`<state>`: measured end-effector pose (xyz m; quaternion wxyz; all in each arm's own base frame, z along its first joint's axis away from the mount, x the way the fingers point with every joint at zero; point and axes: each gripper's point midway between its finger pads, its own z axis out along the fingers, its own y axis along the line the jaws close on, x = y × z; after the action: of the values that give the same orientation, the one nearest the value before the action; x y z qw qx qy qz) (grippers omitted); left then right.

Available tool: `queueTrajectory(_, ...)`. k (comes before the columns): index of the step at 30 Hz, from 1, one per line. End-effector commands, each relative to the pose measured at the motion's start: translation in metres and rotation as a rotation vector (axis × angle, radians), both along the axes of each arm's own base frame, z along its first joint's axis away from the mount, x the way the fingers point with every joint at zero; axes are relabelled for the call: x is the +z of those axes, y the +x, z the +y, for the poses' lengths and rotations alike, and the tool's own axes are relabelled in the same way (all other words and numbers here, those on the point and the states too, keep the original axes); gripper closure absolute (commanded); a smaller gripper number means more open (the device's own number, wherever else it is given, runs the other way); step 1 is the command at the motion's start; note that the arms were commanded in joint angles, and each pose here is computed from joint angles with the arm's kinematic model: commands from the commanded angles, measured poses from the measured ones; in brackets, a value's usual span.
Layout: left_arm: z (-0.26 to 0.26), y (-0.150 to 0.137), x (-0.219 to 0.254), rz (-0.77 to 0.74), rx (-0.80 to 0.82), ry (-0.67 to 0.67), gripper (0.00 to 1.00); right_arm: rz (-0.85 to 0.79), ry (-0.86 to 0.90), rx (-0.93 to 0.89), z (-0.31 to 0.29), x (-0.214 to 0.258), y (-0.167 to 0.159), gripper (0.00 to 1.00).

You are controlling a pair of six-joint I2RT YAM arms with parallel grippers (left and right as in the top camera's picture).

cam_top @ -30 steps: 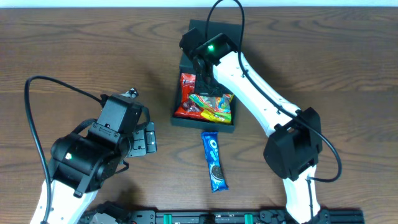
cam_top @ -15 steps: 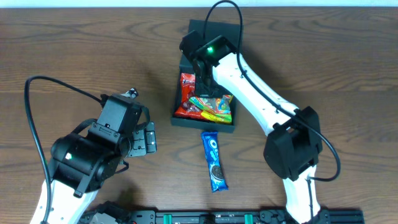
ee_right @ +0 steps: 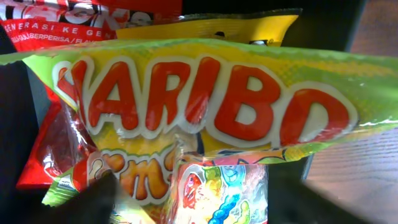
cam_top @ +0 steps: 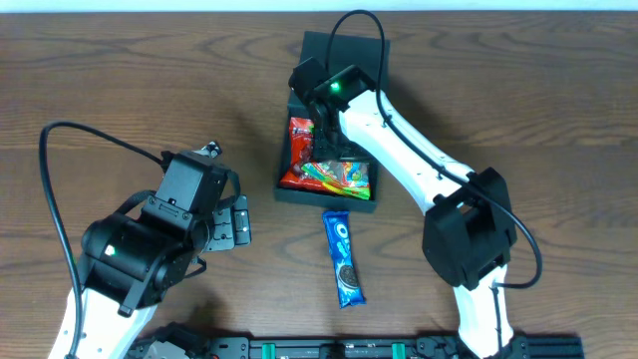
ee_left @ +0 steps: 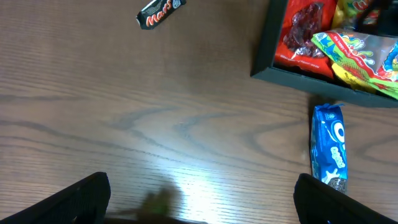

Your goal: Pack container

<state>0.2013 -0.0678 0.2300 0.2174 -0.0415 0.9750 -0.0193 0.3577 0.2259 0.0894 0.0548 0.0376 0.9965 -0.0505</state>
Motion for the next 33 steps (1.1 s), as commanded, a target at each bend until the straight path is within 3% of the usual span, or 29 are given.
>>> queueTrajectory(1, 0.004, 0.000, 0.000, -0.007, 0.001, 0.019, 0.05, -0.002, -0.006, -0.020, -0.007, 0.000, 0.002, 0.01)
queueTrajectory(20, 0.003, 0.001, 0.000, -0.014, 0.001, 0.015, 0.05, -0.071, 0.091, -0.007, -0.002, 0.020, 0.029, 0.01)
queueTrajectory(33, 0.003, 0.001, 0.000, -0.013, 0.001, 0.015, 0.05, -0.107, -0.009, -0.235, -0.053, 0.015, 0.043, 0.01)
